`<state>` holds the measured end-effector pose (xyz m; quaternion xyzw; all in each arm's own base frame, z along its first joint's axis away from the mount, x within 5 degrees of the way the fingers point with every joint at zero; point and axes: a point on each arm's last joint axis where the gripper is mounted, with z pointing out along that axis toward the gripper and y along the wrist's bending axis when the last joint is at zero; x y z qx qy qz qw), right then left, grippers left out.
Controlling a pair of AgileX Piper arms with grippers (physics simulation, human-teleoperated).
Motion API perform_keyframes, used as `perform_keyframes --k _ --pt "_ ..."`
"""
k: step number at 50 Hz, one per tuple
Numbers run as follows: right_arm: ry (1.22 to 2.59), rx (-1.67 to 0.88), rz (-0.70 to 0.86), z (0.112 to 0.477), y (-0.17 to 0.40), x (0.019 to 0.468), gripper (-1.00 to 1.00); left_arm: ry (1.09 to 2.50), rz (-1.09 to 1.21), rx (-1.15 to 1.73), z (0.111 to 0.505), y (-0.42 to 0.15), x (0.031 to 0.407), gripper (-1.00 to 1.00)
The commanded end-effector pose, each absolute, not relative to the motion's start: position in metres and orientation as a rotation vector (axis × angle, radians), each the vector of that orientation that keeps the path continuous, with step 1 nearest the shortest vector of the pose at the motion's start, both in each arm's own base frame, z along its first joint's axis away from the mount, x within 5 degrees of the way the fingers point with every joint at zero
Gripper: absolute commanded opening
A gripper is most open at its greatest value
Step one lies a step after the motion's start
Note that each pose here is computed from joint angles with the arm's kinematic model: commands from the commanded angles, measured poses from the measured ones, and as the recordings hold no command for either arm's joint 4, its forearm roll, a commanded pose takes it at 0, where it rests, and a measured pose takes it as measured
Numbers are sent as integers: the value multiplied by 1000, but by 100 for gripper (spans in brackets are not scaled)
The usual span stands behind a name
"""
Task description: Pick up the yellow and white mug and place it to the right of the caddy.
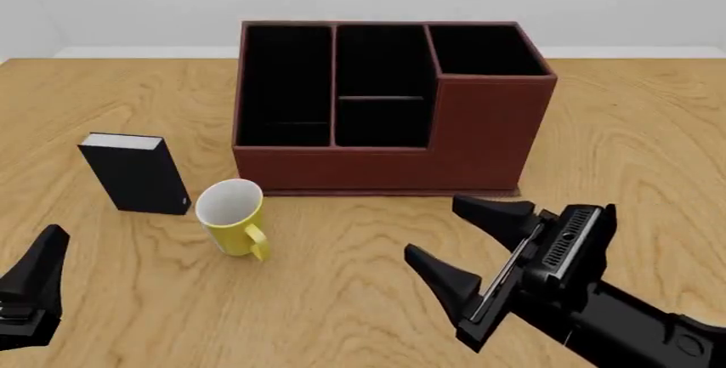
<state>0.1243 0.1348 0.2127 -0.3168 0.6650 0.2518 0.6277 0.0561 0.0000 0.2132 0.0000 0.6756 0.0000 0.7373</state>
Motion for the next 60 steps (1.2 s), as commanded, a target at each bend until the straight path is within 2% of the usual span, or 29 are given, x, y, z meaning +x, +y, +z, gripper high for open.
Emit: perform_keyframes --k 1,32,47,60 --pt "1523 -756 600 208 150 129 100 1484 0 0 213 0 56 100" --pt "1527 -838 639 198 186 138 100 1484 0 0 213 0 56 100" --pt "1504 -873 641 208 202 142 100 1484 0 0 213 0 56 100" --pt "1535 -896 632 189 219 153 100 1484 0 0 213 0 56 100"
